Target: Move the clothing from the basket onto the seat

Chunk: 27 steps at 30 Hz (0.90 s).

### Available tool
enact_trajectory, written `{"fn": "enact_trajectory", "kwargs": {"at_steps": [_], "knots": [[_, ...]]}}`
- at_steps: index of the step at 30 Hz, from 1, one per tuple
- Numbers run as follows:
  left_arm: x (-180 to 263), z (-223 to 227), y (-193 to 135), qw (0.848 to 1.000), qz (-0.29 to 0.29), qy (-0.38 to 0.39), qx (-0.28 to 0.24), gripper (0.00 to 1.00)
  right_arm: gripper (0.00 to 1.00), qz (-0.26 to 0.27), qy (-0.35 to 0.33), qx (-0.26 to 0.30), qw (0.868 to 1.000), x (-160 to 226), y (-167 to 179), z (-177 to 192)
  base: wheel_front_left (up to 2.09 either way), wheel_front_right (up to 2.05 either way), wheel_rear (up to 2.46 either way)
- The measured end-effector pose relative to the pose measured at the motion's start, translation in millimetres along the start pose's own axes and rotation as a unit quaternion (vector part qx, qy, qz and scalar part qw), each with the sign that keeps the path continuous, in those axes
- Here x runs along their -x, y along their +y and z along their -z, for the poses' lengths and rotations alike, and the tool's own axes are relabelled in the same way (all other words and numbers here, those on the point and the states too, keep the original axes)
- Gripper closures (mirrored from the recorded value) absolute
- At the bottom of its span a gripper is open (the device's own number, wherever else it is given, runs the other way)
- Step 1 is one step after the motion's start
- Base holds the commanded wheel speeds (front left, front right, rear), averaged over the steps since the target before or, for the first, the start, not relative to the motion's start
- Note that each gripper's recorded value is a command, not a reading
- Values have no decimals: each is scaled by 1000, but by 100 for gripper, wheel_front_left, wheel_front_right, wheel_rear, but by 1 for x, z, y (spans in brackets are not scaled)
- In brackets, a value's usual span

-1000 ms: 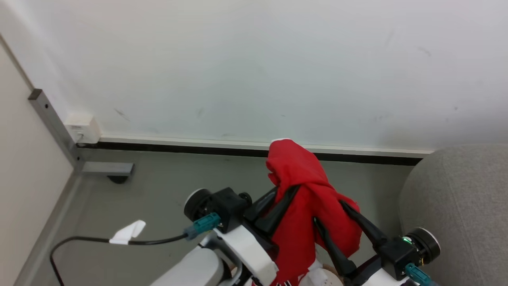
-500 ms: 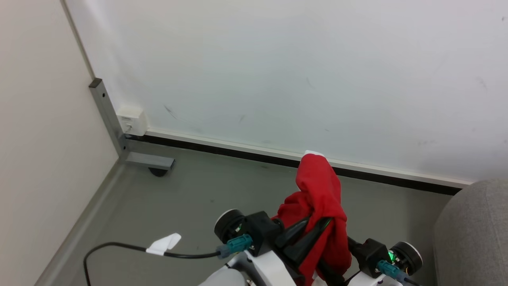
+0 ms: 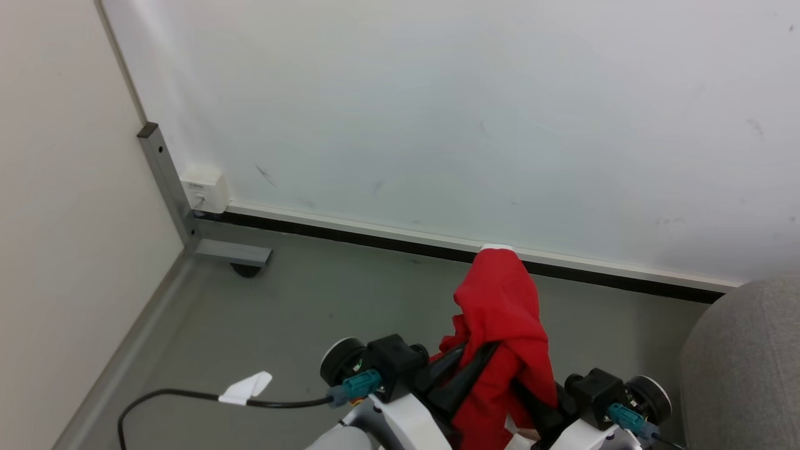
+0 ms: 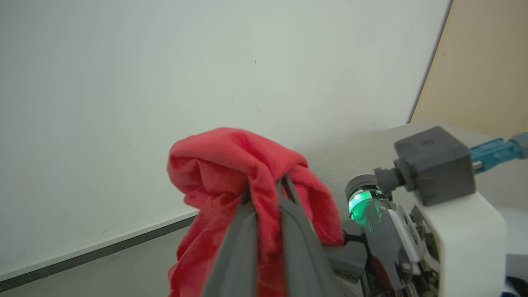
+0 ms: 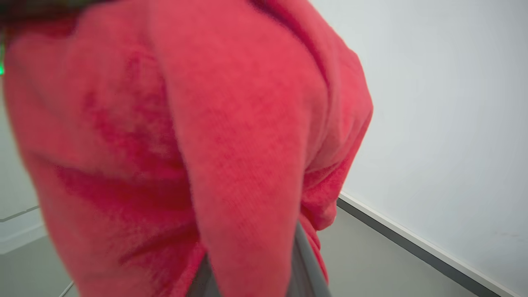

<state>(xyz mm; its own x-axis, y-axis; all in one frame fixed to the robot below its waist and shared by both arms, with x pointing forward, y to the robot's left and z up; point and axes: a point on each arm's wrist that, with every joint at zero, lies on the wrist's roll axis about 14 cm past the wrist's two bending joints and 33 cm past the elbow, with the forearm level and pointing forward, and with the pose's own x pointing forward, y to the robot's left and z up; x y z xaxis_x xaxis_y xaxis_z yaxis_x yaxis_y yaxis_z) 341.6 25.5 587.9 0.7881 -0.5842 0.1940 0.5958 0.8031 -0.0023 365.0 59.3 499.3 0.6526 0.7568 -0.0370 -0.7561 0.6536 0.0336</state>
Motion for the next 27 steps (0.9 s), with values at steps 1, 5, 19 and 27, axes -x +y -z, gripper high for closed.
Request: {"fn": "enact_trajectory", "kwargs": {"at_steps": [1, 5, 19, 27], "knots": [[0, 2, 1, 1000, 0, 2, 2, 100, 100, 3, -4, -1, 1000, 0, -2, -2, 0, 0, 0], [0, 9, 4, 1000, -8, 11, 12, 0, 100, 18, -21, -6, 1000, 3, -11, -10, 0, 0, 0], [-13, 28, -10, 999, 21, 29, 30, 0, 100, 130, -64, 5, 989, 45, -82, -36, 0, 0, 0], [-37, 34, -40, 995, 85, 26, 45, 0, 100, 225, -69, 9, 972, 99, -127, -36, 0, 0, 0]]}}
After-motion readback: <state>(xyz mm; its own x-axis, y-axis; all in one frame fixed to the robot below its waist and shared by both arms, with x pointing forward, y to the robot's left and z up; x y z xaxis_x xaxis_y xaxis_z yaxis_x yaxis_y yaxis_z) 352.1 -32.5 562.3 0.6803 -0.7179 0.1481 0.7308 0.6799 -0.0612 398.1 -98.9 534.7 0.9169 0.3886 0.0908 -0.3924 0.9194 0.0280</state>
